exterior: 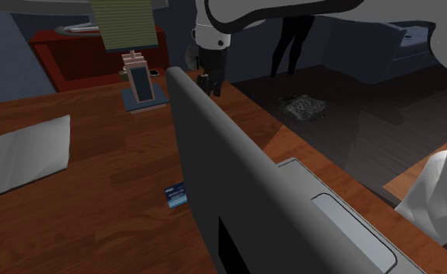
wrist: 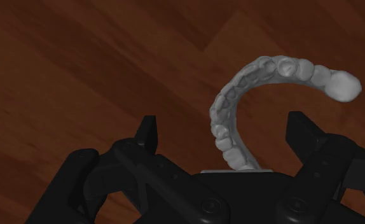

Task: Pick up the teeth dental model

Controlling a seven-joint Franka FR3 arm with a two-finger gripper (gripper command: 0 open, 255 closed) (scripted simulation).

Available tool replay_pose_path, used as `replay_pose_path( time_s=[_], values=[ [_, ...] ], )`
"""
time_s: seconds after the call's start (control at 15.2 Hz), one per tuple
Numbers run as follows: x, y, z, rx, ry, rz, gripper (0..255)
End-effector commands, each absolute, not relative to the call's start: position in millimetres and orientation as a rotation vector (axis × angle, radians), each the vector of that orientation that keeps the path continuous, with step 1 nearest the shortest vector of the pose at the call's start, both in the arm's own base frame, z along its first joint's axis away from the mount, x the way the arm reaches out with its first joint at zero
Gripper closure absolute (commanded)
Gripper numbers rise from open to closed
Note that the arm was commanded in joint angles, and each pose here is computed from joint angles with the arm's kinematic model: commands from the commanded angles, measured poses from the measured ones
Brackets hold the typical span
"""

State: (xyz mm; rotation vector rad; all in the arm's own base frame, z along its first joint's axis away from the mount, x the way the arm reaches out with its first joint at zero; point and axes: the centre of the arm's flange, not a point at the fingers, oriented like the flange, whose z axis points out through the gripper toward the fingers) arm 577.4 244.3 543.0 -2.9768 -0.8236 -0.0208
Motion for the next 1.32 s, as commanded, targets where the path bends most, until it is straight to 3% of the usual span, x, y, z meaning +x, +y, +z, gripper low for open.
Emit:
replay_pose_path(
  time_s=[0.0,0.59,0.66,1.25],
  values=[
    [588.1,263.4,540.0,-2.961,-0.870,-0.014,0],
    [588.0,263.4,500.0,-2.961,-0.870,-0.014,0],
    [587.3,263.8,499.5,-2.961,-0.870,-0.014,255],
    [588.1,263.4,500.0,-2.961,-0.870,-0.014,255]
  ],
)
